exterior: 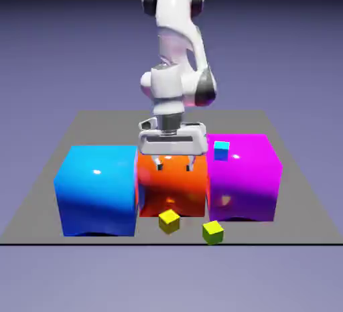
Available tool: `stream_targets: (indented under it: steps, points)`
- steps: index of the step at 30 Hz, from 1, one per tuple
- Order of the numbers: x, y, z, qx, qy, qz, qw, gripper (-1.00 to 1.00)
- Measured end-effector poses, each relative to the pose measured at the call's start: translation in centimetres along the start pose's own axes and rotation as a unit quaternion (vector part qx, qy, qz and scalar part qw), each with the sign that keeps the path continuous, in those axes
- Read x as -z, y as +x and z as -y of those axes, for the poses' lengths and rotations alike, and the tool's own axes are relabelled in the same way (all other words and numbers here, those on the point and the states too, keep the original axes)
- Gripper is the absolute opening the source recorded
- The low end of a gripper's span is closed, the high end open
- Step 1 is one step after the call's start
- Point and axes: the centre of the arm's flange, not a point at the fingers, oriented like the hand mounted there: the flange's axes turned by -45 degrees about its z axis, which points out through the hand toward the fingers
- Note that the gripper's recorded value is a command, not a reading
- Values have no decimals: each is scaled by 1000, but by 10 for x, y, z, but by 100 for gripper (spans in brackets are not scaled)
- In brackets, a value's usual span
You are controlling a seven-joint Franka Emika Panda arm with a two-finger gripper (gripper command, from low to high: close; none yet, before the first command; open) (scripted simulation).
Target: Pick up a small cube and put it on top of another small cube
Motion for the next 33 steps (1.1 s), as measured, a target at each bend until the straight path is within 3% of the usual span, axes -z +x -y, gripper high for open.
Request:
stream_targets:
  steps: [9, 17, 19, 21, 22, 24, 27, 33]
  points:
    - [-102, 19, 9, -177, 0, 189, 966, 0]
    - [-188, 20, 16, -317, 2, 362, 877, 0]
    - [-191, 19, 17, -322, 2, 370, 872, 0]
    - [-229, -3, 22, -322, 3, 370, 871, 0]
    - [-247, -14, 24, -322, 2, 370, 872, -100]
    - [-247, -14, 24, -322, 2, 370, 871, -100]
    - [-191, 19, 17, -321, 3, 370, 872, -100]
    - [-110, 16, 17, -178, -29, 370, 911, -100]
